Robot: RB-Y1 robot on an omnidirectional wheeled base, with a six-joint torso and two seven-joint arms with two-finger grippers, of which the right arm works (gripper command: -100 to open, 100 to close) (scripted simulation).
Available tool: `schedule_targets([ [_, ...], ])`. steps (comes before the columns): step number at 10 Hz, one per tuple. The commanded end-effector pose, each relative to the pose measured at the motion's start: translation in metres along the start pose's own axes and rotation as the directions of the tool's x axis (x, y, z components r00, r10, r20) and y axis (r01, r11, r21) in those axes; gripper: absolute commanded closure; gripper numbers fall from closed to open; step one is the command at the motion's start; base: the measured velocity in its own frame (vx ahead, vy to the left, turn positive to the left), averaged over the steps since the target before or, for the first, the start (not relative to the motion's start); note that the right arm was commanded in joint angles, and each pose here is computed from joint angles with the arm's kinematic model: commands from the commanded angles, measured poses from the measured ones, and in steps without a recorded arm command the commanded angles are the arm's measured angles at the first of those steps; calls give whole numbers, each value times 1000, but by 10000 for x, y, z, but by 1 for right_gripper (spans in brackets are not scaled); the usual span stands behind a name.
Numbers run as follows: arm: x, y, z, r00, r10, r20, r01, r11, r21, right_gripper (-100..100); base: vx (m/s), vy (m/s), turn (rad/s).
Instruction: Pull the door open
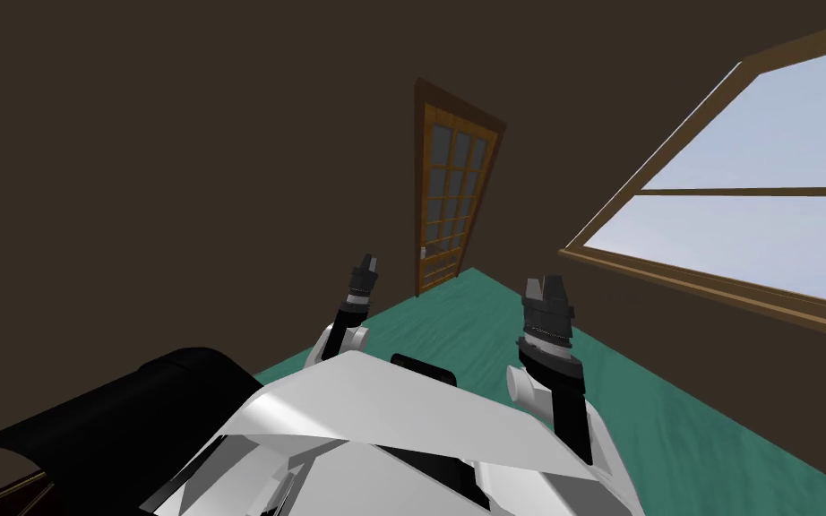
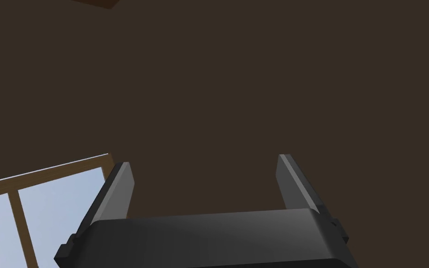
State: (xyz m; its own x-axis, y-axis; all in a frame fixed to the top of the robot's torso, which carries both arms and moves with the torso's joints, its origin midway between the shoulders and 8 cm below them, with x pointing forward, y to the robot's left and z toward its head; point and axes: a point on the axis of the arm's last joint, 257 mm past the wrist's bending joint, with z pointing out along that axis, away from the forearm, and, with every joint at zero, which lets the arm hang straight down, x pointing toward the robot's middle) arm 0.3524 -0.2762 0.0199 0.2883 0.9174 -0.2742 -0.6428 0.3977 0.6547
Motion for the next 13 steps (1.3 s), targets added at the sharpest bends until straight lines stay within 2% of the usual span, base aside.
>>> schedule_targets([
  [1,70,-118,-45,999,-34,-17,34,999,17,-100,102,-34,121],
  [7,264,-501,-182,987,-137,-78,142,988,64,-100,87,-10,89],
  [10,367,-707,-270,975,-192,-115,202,976,85,-100,94,-19,96],
  [13,475,-923,-374,956,-248,-156,266,959,103,-100,96,-27,112],
])
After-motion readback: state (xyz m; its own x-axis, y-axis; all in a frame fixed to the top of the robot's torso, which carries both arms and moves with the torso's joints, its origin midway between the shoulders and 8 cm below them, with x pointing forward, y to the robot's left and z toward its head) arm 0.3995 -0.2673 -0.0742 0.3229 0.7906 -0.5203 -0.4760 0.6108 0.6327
